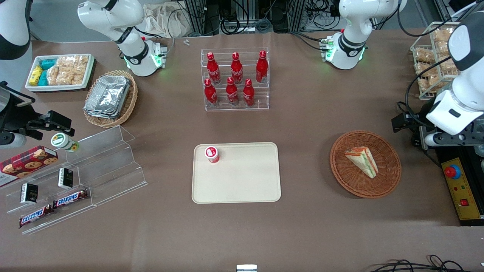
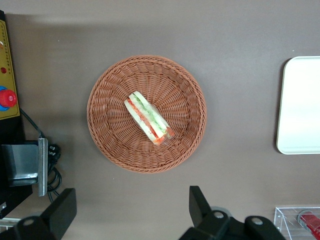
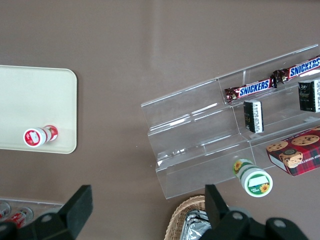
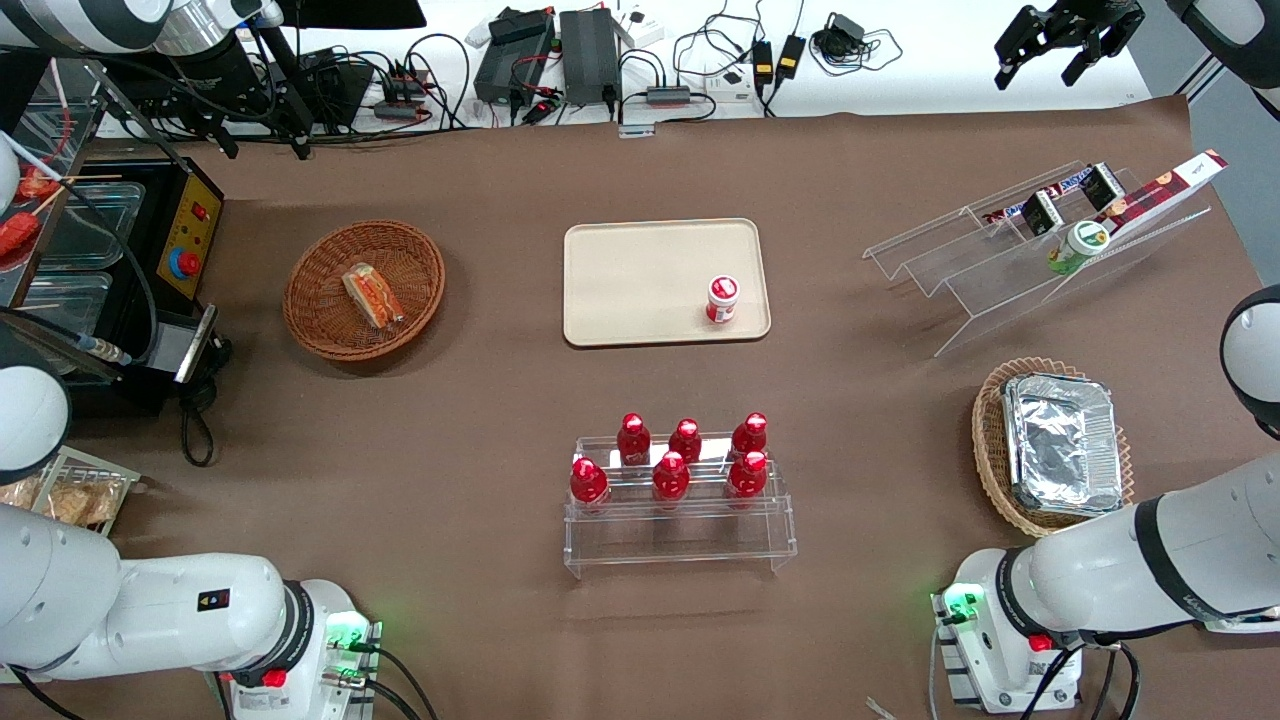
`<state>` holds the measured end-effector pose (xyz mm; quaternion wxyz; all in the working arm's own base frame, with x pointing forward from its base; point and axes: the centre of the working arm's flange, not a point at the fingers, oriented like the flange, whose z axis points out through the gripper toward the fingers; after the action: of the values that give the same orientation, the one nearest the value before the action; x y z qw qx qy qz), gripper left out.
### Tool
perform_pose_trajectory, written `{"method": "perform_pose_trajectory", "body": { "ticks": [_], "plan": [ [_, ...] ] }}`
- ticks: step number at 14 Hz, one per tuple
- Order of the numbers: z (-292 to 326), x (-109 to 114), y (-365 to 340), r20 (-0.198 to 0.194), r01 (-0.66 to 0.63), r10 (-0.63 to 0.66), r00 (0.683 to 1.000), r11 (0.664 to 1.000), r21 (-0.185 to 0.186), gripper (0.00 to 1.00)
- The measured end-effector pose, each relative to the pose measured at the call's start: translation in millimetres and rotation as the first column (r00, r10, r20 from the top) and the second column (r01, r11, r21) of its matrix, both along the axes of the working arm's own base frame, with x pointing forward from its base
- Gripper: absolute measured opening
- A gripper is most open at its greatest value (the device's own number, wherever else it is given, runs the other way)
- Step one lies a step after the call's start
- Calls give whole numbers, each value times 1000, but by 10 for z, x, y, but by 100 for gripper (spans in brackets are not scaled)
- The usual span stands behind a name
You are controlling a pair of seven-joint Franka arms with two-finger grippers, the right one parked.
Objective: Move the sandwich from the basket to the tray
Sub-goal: 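Move the left gripper over the sandwich in the wicker basket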
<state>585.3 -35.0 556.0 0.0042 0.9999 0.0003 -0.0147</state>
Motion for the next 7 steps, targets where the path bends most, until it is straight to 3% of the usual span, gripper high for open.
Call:
{"method": "perform_pose_trajectory", "body": {
  "ticks": [4, 7],
  "plan": [
    [-100, 108, 3, -18, -12, 12, 1000, 1000, -4, 100],
    [-326, 197, -44, -49, -205, 205, 978, 979, 8, 100]
  ]
}}
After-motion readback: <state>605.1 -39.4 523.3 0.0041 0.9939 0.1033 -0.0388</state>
